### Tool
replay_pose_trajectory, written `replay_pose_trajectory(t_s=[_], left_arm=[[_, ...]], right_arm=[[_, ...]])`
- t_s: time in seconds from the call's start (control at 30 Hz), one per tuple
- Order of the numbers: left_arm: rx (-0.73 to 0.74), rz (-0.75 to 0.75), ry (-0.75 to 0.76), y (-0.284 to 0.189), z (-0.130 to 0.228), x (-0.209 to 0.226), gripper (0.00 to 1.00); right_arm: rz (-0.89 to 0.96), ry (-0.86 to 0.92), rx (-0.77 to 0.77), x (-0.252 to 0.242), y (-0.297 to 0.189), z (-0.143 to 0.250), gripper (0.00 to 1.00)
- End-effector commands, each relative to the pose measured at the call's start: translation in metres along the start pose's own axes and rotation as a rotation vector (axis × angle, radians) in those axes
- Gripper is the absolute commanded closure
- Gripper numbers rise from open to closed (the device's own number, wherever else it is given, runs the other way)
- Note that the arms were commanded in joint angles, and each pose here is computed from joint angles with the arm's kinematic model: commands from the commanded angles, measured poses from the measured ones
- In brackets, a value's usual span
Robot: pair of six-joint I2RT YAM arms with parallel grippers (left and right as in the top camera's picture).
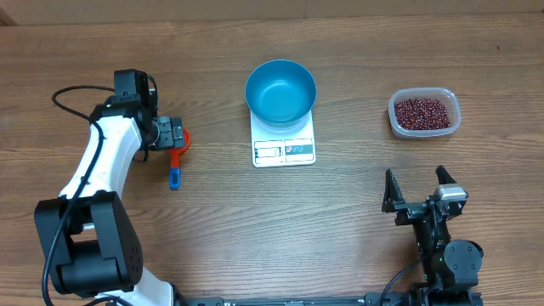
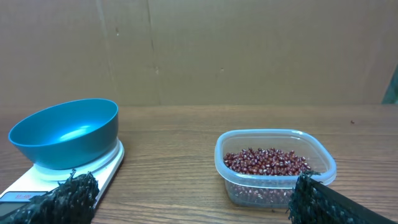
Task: Scoop item into bowl and weigh 150g on scale
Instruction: 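Align the left gripper fingers around the red cup's rim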
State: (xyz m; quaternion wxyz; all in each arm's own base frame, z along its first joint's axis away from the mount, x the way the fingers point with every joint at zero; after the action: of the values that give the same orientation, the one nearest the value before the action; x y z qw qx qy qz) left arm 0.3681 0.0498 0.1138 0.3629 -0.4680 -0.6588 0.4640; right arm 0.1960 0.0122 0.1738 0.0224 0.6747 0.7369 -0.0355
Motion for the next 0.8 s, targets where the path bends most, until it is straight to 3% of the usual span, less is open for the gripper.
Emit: replay_pose_trajectory(t_s=[0.0, 0.77], left_arm=[[0.002, -0.019, -0.021, 0.006, 0.002, 0.004, 0.01], [0.039, -0.047, -0.015, 0.032, 0.008, 0.004, 0.01]], right_arm=[[-0.007, -0.004, -0.003, 0.002, 0.0, 0.002, 0.0], [-0.007, -0.004, -0.002, 0.002, 0.0, 0.002, 0.0]])
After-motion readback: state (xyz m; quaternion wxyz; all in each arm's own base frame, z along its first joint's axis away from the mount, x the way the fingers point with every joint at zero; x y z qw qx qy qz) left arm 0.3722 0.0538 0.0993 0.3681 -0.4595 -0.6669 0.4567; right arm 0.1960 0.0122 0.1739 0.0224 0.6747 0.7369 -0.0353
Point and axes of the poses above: each gripper's point midway between its finger pads, its own y axis out along the fingers, its own x axis along the line the jaws close on, z = x × y, the point moved 5 cm from there along -y, back along the fingers, and after that the axes turned 7 degrees about -y, right-handed, at the moved point
